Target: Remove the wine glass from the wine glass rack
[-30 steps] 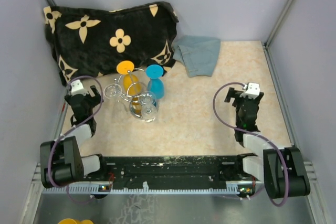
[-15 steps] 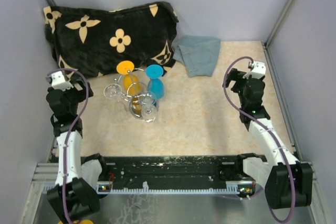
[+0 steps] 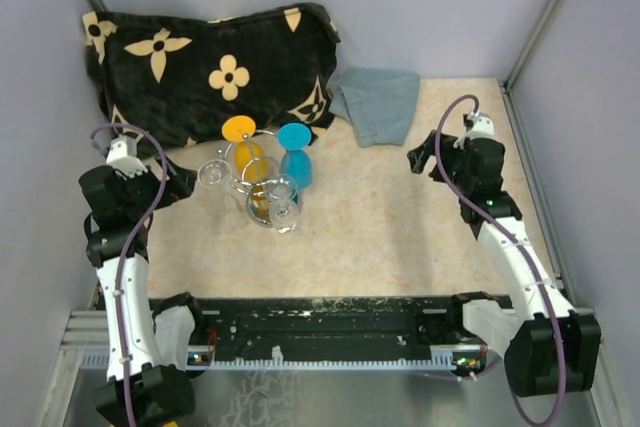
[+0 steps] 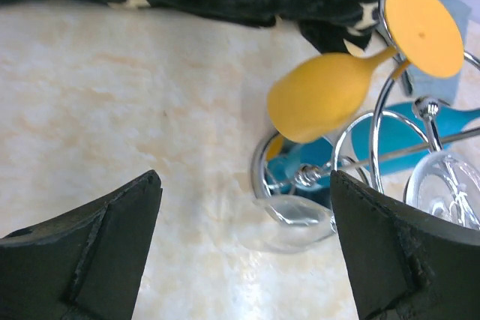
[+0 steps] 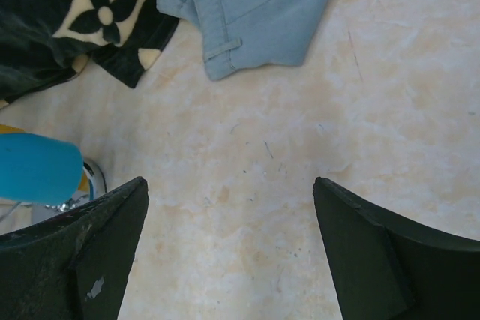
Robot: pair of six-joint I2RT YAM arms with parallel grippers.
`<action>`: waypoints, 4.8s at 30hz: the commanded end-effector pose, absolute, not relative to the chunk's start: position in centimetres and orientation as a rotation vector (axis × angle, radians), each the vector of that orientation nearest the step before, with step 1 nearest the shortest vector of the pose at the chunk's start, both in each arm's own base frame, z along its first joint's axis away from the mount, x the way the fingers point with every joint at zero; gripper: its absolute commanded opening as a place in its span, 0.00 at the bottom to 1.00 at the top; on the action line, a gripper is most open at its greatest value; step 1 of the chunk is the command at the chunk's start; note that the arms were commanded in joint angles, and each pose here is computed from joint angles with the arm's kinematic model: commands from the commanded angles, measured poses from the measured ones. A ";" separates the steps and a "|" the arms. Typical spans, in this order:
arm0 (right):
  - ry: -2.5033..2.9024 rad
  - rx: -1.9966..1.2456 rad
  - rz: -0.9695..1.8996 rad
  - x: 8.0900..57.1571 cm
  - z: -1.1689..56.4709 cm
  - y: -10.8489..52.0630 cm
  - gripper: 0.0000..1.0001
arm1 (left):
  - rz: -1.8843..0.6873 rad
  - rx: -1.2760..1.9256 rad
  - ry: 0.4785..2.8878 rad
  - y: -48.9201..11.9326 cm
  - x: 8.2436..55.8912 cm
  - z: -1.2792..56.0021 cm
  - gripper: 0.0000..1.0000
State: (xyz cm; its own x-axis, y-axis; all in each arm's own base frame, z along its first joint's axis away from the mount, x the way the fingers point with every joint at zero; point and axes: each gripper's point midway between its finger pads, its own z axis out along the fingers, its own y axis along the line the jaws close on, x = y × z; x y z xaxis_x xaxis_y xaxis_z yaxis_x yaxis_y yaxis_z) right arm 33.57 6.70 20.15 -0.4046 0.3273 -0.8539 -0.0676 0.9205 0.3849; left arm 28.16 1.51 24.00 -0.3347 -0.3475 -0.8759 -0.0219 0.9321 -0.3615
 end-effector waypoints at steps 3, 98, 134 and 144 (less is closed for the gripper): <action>1.899 0.172 0.645 36.0 24.2 9.6 0.87 | -0.581 -0.298 1.969 -1.6 27.3 22.7 0.97; 2.072 0.225 0.727 38.1 32.5 10.9 0.87 | -1.214 -0.621 1.972 -6.4 24.9 28.2 0.44; 2.068 0.220 0.738 38.7 32.3 11.1 0.90 | -1.188 -0.687 1.983 -5.9 24.7 27.8 0.20; 2.063 0.211 0.745 38.8 32.5 11.2 0.90 | -1.164 -0.692 1.989 -5.8 24.5 28.0 0.16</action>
